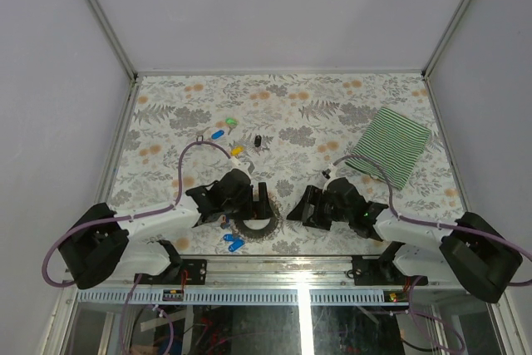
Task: Put the keys on the keyring
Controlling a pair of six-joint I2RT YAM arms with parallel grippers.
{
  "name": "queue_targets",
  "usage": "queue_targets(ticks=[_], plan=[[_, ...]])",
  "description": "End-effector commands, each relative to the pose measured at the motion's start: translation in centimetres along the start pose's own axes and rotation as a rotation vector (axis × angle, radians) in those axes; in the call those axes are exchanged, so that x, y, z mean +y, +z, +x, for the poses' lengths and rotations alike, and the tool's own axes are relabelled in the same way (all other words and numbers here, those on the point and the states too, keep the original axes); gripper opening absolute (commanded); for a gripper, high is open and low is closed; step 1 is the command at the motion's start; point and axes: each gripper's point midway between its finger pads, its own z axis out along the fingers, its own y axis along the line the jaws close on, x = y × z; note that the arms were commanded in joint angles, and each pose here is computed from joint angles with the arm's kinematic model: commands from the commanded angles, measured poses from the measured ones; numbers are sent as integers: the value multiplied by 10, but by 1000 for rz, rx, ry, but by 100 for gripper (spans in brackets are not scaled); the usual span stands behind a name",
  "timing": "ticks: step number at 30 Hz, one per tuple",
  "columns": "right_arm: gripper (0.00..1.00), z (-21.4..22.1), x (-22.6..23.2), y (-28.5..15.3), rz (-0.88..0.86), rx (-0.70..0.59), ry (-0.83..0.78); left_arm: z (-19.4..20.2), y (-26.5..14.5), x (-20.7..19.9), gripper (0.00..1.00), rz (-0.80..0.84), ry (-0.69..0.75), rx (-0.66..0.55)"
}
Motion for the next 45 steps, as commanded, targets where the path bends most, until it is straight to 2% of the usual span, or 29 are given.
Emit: queue_targets(ticks=[1,12,17,22,33,38,45], plan=[[76,-3,21,9,-86,-19,37,-5,3,-8,86,40,1,-27],[63,13,14,32,-78,50,114,2,6,-10,69,58,27,3],[59,17,8,42,-76,66,165,6,8,-12,58,66,44,23],[56,19,4,49,-80,70,200,14,12,-15,43,65,62,47],[55,12,7,57,-117,33,217,25,20,-16,21,64,72,82],[49,11,6,61,-121,29,216,25,20,-16,15,64,72,82],[42,8,3,62,-107,9,185,22,19,-17,15,62,71,71]])
